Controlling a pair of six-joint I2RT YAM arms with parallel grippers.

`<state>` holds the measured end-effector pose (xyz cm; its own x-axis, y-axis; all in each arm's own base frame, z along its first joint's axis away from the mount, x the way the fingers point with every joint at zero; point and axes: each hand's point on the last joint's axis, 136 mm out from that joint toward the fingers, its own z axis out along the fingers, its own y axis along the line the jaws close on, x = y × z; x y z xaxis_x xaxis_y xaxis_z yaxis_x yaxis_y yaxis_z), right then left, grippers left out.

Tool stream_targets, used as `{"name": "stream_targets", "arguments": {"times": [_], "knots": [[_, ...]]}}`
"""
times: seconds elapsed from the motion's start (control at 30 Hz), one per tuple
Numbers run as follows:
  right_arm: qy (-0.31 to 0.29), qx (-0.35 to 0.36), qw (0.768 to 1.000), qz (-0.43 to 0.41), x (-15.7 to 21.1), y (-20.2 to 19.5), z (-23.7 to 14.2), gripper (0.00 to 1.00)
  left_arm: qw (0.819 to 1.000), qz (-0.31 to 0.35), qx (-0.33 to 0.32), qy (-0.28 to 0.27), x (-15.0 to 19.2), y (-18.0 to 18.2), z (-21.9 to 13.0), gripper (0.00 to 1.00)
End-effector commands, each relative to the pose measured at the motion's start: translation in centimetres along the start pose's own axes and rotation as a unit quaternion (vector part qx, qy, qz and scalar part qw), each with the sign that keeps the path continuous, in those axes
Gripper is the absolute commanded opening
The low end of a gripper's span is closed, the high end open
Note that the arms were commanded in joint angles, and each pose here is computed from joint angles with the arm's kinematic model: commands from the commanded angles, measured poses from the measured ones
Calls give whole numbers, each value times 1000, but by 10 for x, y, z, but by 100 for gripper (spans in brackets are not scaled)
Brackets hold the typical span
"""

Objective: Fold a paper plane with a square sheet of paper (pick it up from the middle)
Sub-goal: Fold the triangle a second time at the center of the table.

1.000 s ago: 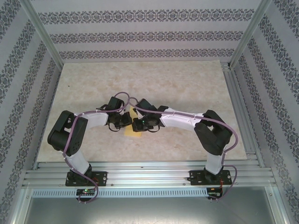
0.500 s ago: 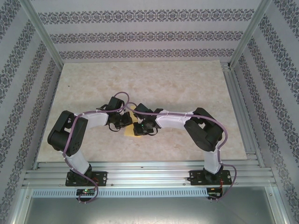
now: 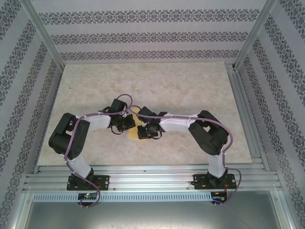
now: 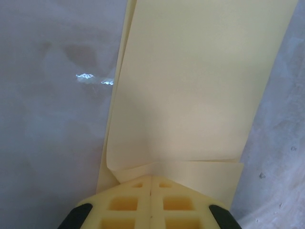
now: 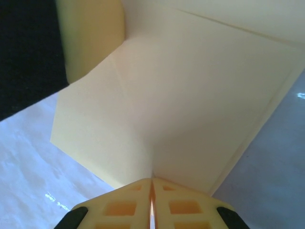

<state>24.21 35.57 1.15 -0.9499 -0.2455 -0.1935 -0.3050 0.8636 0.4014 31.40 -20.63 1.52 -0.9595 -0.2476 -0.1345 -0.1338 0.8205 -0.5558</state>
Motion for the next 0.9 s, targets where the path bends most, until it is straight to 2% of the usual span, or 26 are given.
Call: {"name": "stream_targets", "arguments": {"times": [0.0, 0.23, 0.37, 0.6, 0.73, 0.87], "knots": [[43, 35, 998, 39, 32, -34, 3, 10, 995, -17, -91, 41, 29, 46, 16, 7], [56, -29, 995, 75, 49, -33, 6, 11, 995, -15, -93, 43, 30, 47, 17, 7], [45, -64, 993, 85, 48, -29, -6, 10, 995, -14, -92, 44, 30, 46, 17, 7], [-24, -119, 991, 50, 3, 5, -45, 11, 995, -11, -87, 47, 29, 42, 18, 7], [-38, -129, 990, 32, -22, 22, -41, 11, 995, -10, -86, 46, 29, 41, 18, 7], [-34, -115, 992, 35, -34, 21, -27, 11, 995, -10, -85, 47, 30, 40, 19, 7]]}}
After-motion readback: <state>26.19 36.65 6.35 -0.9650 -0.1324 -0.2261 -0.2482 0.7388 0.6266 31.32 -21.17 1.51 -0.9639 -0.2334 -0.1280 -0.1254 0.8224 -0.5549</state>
